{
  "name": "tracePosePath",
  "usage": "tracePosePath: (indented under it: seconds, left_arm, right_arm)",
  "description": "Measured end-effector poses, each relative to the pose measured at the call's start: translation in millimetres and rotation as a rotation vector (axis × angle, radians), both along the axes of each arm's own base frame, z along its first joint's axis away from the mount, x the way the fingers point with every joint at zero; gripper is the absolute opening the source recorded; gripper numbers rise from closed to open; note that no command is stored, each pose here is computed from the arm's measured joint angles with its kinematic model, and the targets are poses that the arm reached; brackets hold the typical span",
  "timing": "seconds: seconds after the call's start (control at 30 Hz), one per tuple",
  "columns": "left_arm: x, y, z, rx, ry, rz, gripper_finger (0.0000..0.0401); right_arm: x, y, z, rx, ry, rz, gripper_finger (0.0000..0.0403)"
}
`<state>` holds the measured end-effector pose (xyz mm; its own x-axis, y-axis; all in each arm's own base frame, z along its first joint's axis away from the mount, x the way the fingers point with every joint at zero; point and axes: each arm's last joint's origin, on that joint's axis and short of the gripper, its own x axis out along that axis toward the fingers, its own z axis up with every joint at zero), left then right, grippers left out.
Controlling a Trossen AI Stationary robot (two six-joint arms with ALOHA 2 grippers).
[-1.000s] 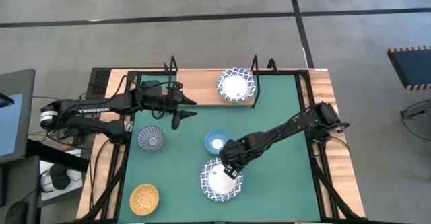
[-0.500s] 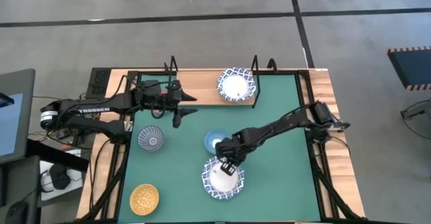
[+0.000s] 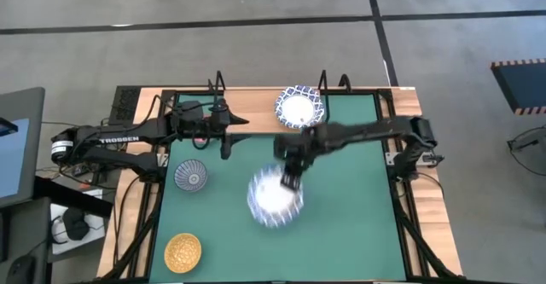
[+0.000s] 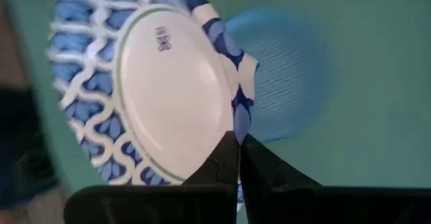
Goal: Place and stack bowls onto a shelf
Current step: Stack the white patterned bowl on top of the other white patterned bowl on the shelf
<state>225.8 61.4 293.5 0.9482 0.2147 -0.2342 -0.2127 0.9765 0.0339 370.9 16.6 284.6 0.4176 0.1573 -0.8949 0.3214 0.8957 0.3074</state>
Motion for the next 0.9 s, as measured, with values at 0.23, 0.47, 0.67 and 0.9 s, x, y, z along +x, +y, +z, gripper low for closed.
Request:
tracePosePath:
  seconds: [0.23,0.47,0.67,0.9]
  left_arm:
    - [-4,12,0,-0.023,-0.004,0.093,0.0203]
    - [-7,20,0,-0.045,-0.015,0.136,0.0203]
    - [-10,29,1,-0.045,-0.023,0.176,0.0203]
    - [-15,41,1,-0.095,-0.042,0.246,0.0203]
  right_arm:
    - [-37,-89,44,-0.290,-0.063,-0.265,0.0025]
    - [-82,-175,62,-0.477,-0.033,-0.384,0.0025]
    - [-102,-222,50,-0.450,0.016,-0.354,0.0026]
    - [-101,-235,35,-0.364,0.028,-0.292,0.0055]
